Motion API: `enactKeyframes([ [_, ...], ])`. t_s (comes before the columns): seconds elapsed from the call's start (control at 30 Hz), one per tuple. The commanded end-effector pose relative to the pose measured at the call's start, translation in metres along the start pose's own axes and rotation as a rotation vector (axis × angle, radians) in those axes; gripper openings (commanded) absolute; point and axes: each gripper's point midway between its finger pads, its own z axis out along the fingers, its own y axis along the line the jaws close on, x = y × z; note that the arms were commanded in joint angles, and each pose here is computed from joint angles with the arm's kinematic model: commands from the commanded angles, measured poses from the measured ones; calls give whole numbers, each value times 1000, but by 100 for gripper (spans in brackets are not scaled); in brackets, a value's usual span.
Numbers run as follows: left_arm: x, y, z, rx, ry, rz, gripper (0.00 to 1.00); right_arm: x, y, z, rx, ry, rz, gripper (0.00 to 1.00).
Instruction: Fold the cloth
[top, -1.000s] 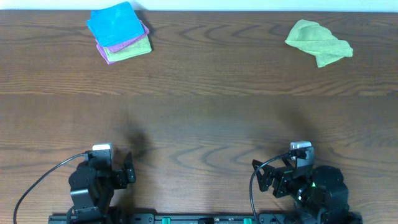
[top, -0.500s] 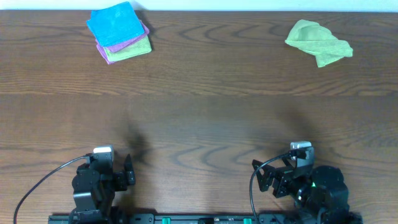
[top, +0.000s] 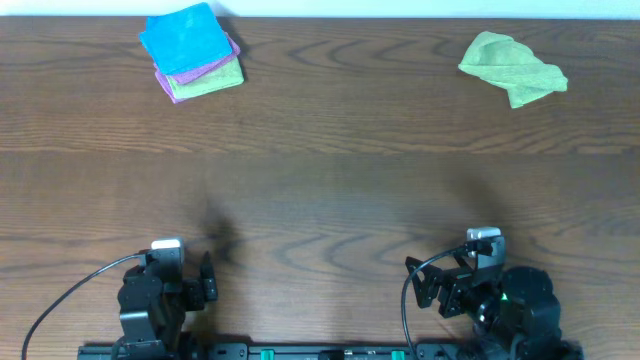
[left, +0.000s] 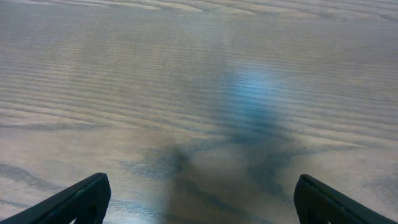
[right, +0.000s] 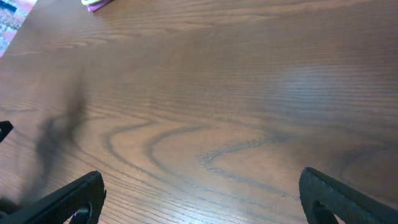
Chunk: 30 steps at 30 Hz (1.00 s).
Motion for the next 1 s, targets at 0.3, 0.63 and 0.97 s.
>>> enactKeyframes([
  [0.3,0,0,0,-1,-4,14,96,-1,-1,-1,3,-8,17,99],
  [0.63,0,0,0,-1,-4,14,95,-1,-1,-1,3,-8,17,99],
  [0.97,0,0,0,-1,-4,14,95,-14,-35,2,177,-78,-251,99],
])
